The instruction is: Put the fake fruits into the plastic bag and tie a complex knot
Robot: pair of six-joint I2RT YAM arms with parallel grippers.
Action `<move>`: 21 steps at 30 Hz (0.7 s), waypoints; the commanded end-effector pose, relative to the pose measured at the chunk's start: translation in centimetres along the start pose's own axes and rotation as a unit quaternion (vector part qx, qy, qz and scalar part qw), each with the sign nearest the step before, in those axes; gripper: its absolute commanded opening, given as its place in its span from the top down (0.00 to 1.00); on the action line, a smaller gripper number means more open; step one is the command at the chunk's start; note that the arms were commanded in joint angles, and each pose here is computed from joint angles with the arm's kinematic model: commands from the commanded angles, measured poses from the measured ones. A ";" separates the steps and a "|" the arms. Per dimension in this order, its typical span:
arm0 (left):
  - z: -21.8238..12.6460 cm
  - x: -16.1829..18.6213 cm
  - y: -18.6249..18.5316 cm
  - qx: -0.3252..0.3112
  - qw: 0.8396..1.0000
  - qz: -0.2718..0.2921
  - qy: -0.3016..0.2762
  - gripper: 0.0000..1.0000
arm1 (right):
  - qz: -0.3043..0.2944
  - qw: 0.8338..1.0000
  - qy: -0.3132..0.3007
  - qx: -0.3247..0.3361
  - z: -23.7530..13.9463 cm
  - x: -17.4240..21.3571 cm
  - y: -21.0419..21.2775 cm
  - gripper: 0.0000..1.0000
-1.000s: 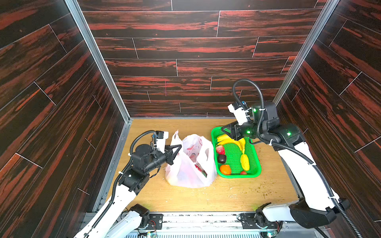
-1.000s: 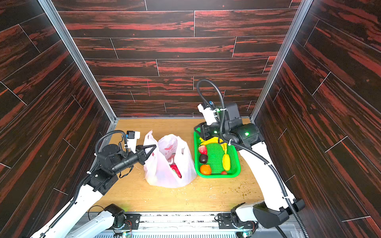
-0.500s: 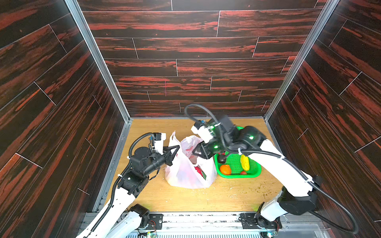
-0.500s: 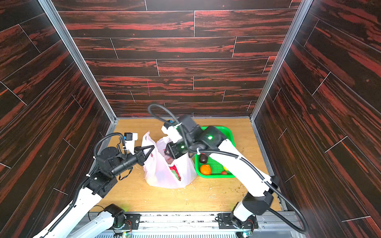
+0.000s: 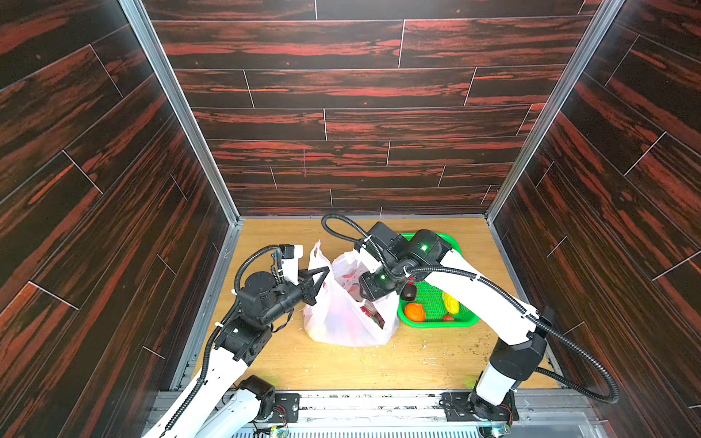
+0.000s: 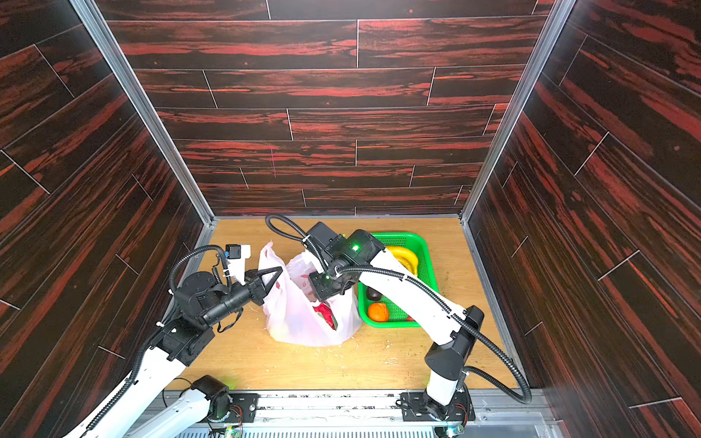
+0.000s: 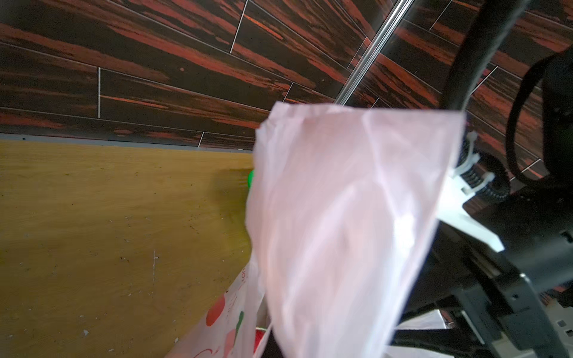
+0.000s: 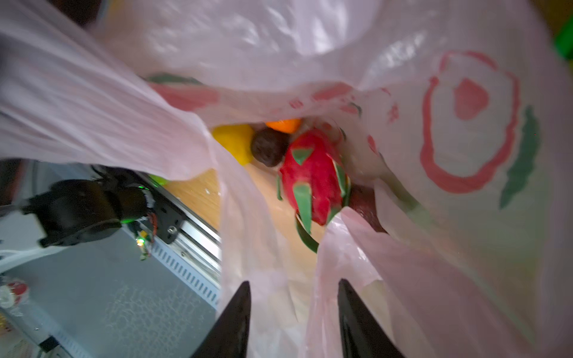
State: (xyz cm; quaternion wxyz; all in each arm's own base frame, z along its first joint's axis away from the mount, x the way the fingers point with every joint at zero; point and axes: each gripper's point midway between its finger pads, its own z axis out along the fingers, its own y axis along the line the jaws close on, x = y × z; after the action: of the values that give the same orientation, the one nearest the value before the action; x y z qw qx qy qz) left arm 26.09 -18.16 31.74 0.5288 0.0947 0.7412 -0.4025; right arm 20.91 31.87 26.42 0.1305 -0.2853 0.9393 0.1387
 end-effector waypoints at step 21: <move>-0.5 0.1 0.8 -0.017 1.000 -0.010 -0.017 1.00 | -0.049 0.979 0.158 0.121 3.5 6.9 -3.2 0.39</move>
State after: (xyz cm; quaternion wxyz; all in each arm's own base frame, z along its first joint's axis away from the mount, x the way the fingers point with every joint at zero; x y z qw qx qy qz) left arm 26.02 -17.60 30.96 0.5307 0.0790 0.7448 -0.3967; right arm 17.79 28.23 21.33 0.0378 -0.3281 0.9438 0.0106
